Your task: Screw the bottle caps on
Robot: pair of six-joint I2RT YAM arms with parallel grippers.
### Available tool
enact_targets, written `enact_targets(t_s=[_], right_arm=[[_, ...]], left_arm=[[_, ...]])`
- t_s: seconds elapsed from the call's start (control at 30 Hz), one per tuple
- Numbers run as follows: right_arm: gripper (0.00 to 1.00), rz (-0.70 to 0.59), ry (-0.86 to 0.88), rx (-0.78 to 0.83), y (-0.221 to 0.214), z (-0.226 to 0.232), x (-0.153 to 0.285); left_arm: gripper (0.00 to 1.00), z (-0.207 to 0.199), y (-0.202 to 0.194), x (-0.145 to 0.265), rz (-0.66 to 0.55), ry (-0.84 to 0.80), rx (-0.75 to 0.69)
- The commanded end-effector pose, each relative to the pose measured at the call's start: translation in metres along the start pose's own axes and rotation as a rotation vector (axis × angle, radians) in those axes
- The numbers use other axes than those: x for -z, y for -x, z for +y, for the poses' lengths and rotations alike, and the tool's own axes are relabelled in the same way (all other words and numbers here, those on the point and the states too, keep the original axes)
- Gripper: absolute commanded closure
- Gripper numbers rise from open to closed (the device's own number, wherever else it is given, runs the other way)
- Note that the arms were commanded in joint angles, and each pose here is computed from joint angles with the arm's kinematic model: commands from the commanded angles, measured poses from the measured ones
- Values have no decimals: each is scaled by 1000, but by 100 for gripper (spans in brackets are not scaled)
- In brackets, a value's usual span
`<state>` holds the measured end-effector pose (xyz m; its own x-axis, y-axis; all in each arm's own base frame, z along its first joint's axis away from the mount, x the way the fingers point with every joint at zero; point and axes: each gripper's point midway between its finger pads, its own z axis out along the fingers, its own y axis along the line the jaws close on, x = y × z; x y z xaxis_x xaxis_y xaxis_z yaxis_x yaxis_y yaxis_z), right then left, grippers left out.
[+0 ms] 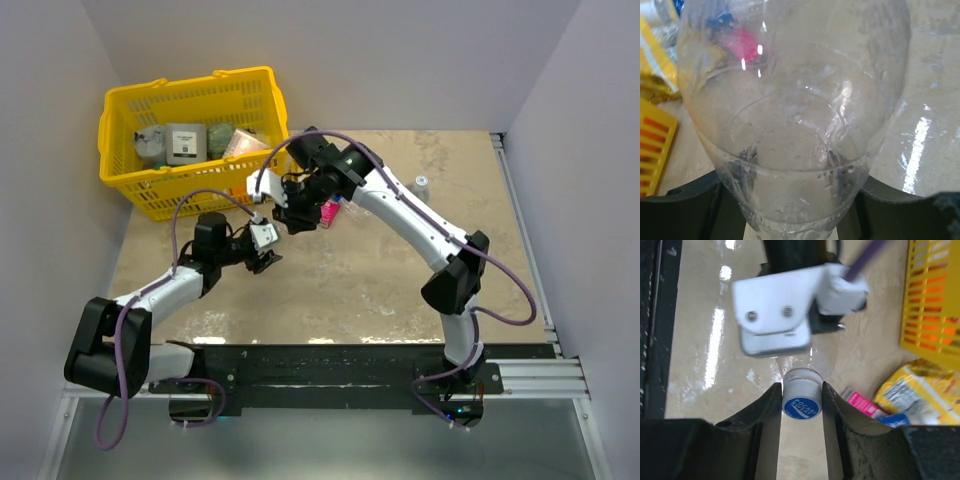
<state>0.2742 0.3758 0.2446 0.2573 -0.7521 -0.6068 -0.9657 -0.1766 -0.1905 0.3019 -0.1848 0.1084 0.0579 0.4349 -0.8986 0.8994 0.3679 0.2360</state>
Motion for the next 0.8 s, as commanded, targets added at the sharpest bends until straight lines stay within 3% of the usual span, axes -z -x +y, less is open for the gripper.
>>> enact_targets(t_s=[0.0,0.03,0.13,0.2,0.47,0.5,0.53,0.57,0.63,0.77], right_arm=[[100,45,158,-697,-33,24,-33],[100,-5,169,-801,-25,22,-33],[100,7,218,-946,-30,29,-39],[100,14,228,-983,-33,30,-39],[99,-95,226,-908,-10,6,-32],[89,-107,223,-865,-7,5,-27],[68,-121,202,-839,-5,-2,-19],[61,-154,137,-788,3,-15,-3],[51,-189,50,-732,2,-36,22],[41,-265,-84,-578,6,-56,75]], left_arm=[[100,81,78,22,-226,429,-33],[100,85,77,22,-223,463,-29],[100,98,69,23,-177,531,-42],[100,103,60,24,-133,549,-82],[100,74,35,10,-77,401,-80],[100,72,33,9,-73,386,-79],[100,69,29,8,-59,374,-68],[100,66,28,7,-61,355,-62],[100,56,24,5,-56,294,-55],[100,34,23,-3,-77,152,-23]])
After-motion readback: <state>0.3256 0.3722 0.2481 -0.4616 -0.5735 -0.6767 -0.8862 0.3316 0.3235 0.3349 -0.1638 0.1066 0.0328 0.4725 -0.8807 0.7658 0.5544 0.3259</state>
